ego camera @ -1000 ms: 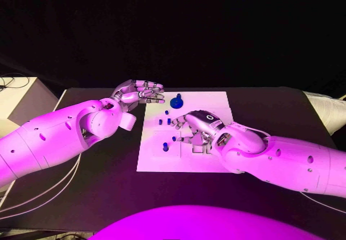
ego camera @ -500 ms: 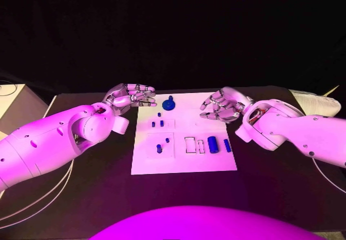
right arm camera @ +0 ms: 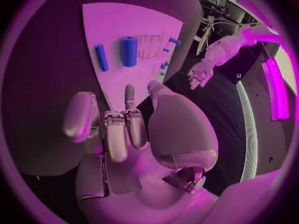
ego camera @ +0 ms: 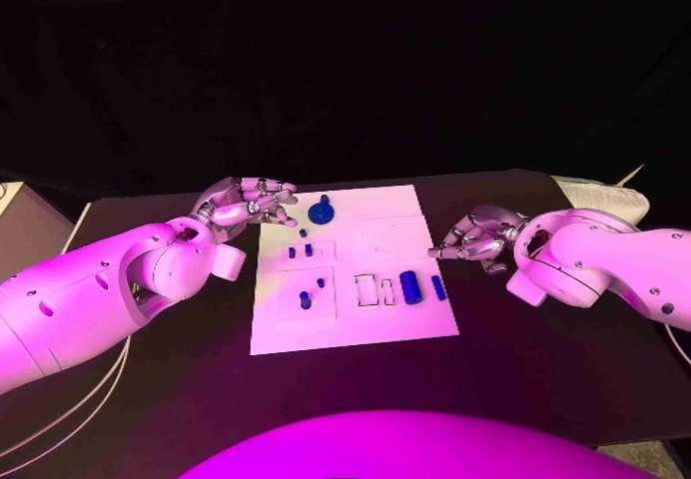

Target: Assemble the parts on the task board

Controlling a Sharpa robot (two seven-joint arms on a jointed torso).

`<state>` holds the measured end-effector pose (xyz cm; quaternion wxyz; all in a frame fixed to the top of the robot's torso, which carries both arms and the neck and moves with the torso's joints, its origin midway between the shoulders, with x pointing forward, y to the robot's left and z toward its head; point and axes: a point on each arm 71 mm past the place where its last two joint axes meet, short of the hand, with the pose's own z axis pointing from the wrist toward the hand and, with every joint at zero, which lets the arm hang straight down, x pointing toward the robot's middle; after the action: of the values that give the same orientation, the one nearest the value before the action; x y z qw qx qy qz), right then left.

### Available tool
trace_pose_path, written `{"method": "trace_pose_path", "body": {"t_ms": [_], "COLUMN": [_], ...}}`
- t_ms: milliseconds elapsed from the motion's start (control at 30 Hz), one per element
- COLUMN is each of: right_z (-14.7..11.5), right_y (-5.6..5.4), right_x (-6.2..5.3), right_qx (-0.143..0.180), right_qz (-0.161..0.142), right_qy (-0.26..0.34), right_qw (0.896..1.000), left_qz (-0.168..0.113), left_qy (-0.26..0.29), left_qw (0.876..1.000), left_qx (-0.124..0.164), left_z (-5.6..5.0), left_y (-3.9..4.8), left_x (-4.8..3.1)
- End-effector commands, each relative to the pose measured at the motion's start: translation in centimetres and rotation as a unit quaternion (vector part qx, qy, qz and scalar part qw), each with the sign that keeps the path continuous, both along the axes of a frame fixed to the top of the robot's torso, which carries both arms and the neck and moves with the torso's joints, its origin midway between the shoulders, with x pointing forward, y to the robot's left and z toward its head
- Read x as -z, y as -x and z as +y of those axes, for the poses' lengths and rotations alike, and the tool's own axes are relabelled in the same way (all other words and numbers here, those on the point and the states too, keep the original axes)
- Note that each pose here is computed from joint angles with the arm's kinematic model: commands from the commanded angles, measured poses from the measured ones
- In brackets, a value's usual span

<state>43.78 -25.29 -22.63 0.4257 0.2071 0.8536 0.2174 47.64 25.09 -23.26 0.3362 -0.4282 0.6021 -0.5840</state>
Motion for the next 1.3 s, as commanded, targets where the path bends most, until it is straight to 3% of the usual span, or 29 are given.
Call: {"method": "trace_pose_path", "body": {"t_ms": [33, 433, 1300], "right_z": [-0.2, 2.8, 5.7], "right_y": [0.4, 0.4, 0.1], "right_x": [0.7, 2.0, 4.7], "right_qx": [0.003, -0.025, -0.078], "right_qz": [0.026, 0.009, 0.02], "right_qy": [0.059, 0.084, 0.132], "right_qw": [0.998, 0.996, 0.988], "left_qz": [-0.018, -0.023, -0.018], "left_qy": [-0.007, -0.012, -0.011], "left_qw": [1.0, 1.0, 1.0], "left_qx": [0.004, 0.007, 0.016], "left_z": [-0.2, -0.2, -0.2], "left_y": [0.26, 0.66, 0.91], "left_x": [-0.21, -0.41, -0.53]}}
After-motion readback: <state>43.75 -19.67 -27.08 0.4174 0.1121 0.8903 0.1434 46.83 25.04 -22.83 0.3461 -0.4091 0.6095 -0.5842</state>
